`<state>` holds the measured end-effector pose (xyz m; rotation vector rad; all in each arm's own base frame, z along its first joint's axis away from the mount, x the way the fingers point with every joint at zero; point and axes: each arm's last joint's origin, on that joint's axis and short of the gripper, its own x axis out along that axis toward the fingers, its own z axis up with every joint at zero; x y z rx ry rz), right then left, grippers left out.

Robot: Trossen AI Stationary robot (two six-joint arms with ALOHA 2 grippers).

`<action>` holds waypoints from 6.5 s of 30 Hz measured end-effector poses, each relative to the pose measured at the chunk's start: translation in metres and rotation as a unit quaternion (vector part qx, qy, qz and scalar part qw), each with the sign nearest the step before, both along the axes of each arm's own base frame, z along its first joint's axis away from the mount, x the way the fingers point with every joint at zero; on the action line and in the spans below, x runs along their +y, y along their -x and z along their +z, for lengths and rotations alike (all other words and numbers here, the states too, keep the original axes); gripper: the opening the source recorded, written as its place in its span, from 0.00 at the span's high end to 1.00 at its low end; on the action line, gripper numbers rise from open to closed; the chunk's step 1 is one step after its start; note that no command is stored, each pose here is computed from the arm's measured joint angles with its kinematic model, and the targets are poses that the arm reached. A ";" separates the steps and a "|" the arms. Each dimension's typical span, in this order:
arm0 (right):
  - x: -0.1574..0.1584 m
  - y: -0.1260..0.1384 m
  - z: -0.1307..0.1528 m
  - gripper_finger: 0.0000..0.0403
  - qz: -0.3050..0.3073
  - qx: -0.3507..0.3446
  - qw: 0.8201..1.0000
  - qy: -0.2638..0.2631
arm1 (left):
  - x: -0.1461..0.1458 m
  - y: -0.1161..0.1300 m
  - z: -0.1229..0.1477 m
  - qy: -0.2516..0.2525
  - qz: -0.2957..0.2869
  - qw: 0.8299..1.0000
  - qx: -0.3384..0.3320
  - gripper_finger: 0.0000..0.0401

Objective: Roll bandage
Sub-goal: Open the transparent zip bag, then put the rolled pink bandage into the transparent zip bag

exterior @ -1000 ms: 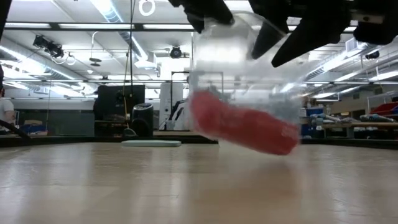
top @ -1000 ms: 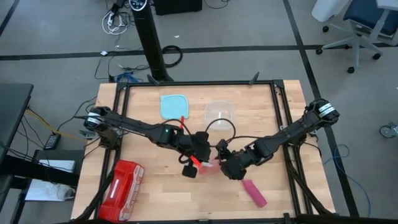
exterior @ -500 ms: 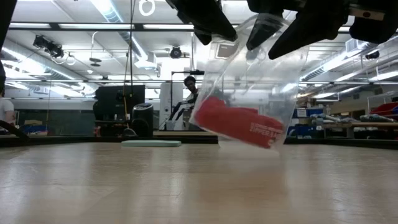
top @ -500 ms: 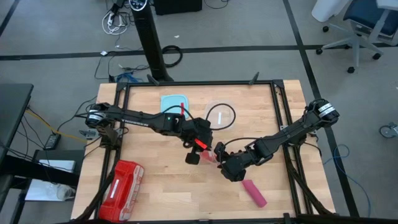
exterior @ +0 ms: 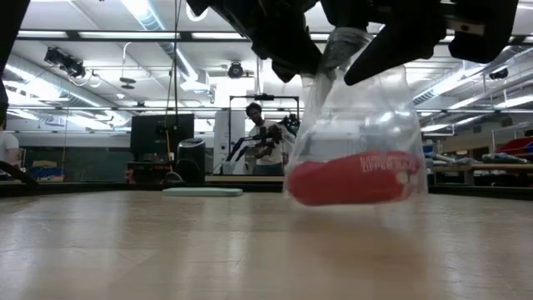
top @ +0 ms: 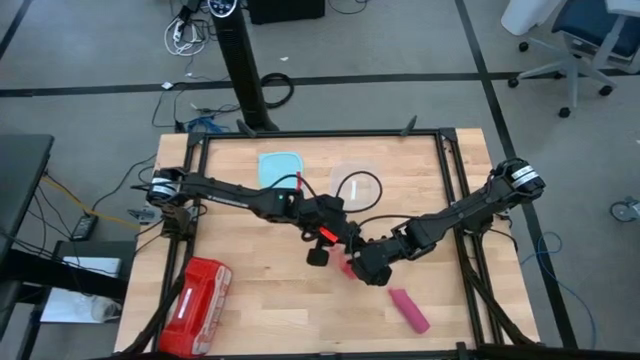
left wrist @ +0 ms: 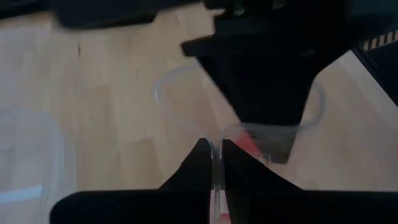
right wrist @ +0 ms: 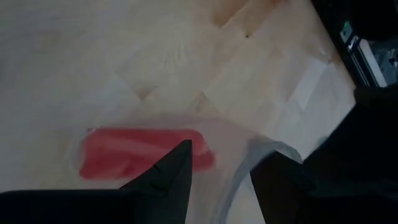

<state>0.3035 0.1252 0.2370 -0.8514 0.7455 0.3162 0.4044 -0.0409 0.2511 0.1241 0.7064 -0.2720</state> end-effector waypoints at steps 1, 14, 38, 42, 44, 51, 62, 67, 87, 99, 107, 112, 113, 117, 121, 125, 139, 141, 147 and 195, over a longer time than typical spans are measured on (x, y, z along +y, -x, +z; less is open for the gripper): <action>-0.001 0.000 0.000 0.62 -0.001 0.000 1.000 0.000 | 0.000 0.000 -0.001 0.001 0.000 1.000 -0.003 0.95; -0.004 0.000 -0.002 0.62 -0.009 0.011 1.000 -0.006 | -0.007 0.003 -0.018 0.001 -0.007 1.000 -0.024 0.95; -0.008 0.006 -0.005 0.62 -0.106 0.013 0.994 0.019 | -0.005 0.009 -0.045 -0.002 0.038 0.997 -0.066 0.95; -0.009 0.007 -0.005 0.62 -0.146 0.006 0.989 0.009 | -0.005 0.010 -0.046 -0.002 0.040 0.997 -0.064 0.95; -0.010 0.007 -0.005 0.62 -0.163 0.001 0.987 0.005 | -0.005 0.010 -0.046 -0.001 0.039 0.997 -0.065 0.95; -0.014 0.015 -0.009 0.62 -0.207 0.030 0.978 0.006 | -0.007 0.011 -0.047 0.004 0.029 0.998 -0.058 0.95; -0.008 0.018 -0.009 0.62 -0.215 0.034 0.976 -0.020 | -0.006 0.010 -0.047 0.001 0.034 0.998 -0.059 0.95; -0.003 0.013 0.003 0.62 -0.235 -0.009 0.971 -0.045 | -0.005 0.010 -0.047 -0.001 0.037 0.998 -0.059 0.95; 0.007 0.009 0.010 0.62 -0.207 -0.045 0.974 -0.074 | -0.005 0.026 -0.025 -0.015 0.047 0.998 -0.045 0.95; 0.003 0.038 0.039 0.62 -0.252 -0.032 0.948 -0.192 | -0.005 0.025 -0.029 -0.020 0.050 0.998 -0.038 0.95; 0.009 0.064 0.028 0.62 -0.390 0.150 0.836 -0.356 | -0.005 0.025 -0.029 -0.021 0.052 0.998 -0.037 0.95; 0.024 0.071 0.013 0.62 -0.465 0.230 0.766 -0.379 | -0.005 0.025 -0.029 -0.021 0.052 0.998 -0.037 0.95; 0.027 0.072 0.011 0.62 -0.481 0.234 0.751 -0.387 | -0.005 0.025 -0.029 -0.021 0.052 0.998 -0.038 0.95; 0.046 0.078 0.002 0.62 -0.533 0.246 0.701 -0.404 | -0.005 0.025 -0.029 -0.022 0.052 0.998 -0.037 0.95; 0.066 0.086 -0.013 0.62 -0.579 0.257 0.668 -0.391 | -0.005 0.025 -0.029 -0.022 0.051 0.998 -0.038 0.95; 0.087 0.095 -0.029 0.62 -0.609 0.273 0.640 -0.380 | -0.005 0.025 -0.029 -0.028 0.048 0.998 -0.039 0.95; 0.119 0.112 -0.050 0.62 -0.650 0.233 0.611 -0.387 | -0.004 0.025 -0.029 -0.034 0.045 0.998 -0.040 0.95; 0.120 0.111 -0.054 0.62 -0.653 0.232 0.612 -0.382 | -0.004 0.025 -0.029 -0.040 0.040 0.998 -0.041 0.95; 0.123 0.109 -0.067 0.62 -0.657 0.236 0.620 -0.358 | -0.004 0.025 -0.030 -0.040 0.039 0.998 -0.038 0.95; 0.123 0.113 -0.082 0.58 -0.634 0.273 0.643 -0.332 | -0.004 0.026 -0.031 -0.040 0.041 0.998 -0.028 0.95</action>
